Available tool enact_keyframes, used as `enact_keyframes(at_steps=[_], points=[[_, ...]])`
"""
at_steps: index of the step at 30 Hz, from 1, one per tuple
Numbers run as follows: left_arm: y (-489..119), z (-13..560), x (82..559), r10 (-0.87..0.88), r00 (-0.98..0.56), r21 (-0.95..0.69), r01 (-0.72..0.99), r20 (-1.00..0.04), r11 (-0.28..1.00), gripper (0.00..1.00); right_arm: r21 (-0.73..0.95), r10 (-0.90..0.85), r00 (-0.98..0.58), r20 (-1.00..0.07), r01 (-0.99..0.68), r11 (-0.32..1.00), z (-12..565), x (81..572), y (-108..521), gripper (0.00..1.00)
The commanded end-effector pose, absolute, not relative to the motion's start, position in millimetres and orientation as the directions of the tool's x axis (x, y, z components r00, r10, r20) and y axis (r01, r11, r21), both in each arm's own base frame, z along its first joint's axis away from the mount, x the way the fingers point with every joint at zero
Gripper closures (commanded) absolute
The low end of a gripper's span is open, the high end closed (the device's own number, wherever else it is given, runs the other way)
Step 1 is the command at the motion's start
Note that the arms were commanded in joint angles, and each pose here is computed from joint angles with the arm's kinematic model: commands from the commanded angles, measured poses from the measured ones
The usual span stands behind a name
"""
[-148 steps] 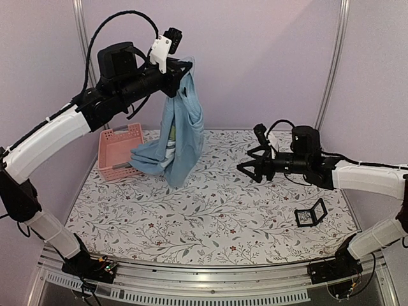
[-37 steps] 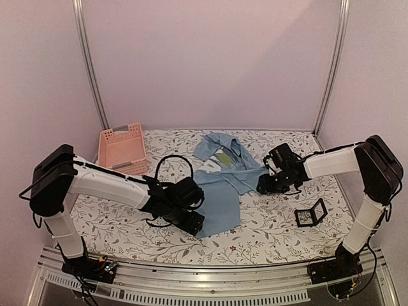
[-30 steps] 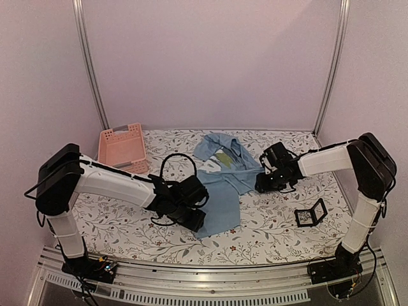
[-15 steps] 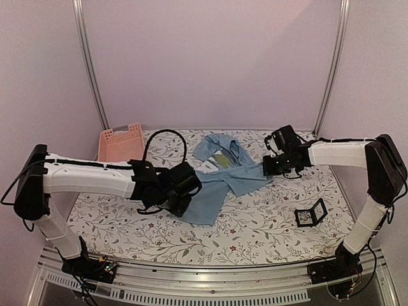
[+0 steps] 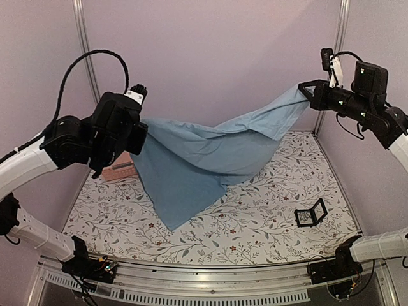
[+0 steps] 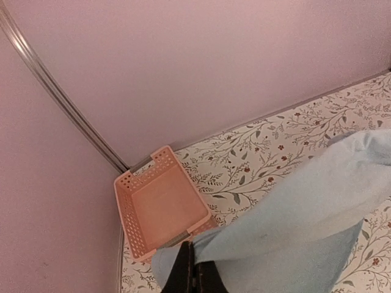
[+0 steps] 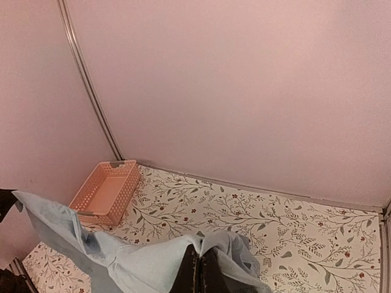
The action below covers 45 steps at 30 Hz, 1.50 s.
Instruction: Pin the brooch onto the clothing
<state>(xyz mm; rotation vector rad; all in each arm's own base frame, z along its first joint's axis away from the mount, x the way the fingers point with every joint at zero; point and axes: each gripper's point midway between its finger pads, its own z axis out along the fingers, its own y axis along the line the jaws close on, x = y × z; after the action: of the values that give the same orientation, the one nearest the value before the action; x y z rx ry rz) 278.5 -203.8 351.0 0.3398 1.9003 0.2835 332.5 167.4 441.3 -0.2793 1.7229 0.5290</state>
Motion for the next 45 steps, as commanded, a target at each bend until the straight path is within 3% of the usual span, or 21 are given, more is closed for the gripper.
enact_keyframes(at_steps=[1,6,10,17,22,28,33,37,43,45], points=[[-181,392,277,0.428,-0.208,0.431,0.033,-0.879,0.902,1.00,0.204,0.105,-0.201,-0.974,-0.577,0.791,466,294,175,1.00],[-187,380,317,0.410,-0.190,0.403,0.078,-0.892,0.912,1.00,0.234,0.113,-0.243,-0.963,-0.552,0.801,451,317,181,1.00],[-166,389,376,0.400,-0.191,0.410,-0.016,-0.896,0.912,1.00,0.244,0.100,-0.285,-0.953,-0.530,0.812,437,383,184,1.00],[-163,469,458,0.459,-0.054,0.460,-0.179,-0.887,0.870,1.00,0.218,0.199,-0.092,-0.976,-0.502,0.837,516,474,154,1.00],[-164,542,481,0.486,0.064,0.456,-0.254,-0.872,0.853,1.00,0.188,0.259,0.078,-0.963,-0.496,0.848,588,482,132,1.00],[-170,542,492,0.587,0.035,0.559,-0.267,-0.809,0.785,1.00,0.145,0.242,0.168,-0.956,-0.450,0.881,612,462,115,1.00],[-175,482,486,0.617,-0.038,0.615,-0.149,-0.786,0.775,1.00,0.175,0.216,0.026,-0.976,-0.494,0.852,552,446,125,1.00],[-191,380,467,0.690,-0.153,0.690,0.058,-0.708,0.721,1.00,0.268,0.196,-0.193,-0.961,-0.494,0.827,459,428,132,1.00],[-228,213,405,0.768,-0.311,0.628,0.445,-0.560,0.639,1.00,0.481,0.212,-0.540,-0.815,-0.424,0.767,312,368,141,1.00],[-224,155,375,0.790,-0.406,0.559,0.559,-0.460,0.613,1.00,0.573,0.219,-0.652,-0.726,-0.398,0.717,262,345,150,1.00]])
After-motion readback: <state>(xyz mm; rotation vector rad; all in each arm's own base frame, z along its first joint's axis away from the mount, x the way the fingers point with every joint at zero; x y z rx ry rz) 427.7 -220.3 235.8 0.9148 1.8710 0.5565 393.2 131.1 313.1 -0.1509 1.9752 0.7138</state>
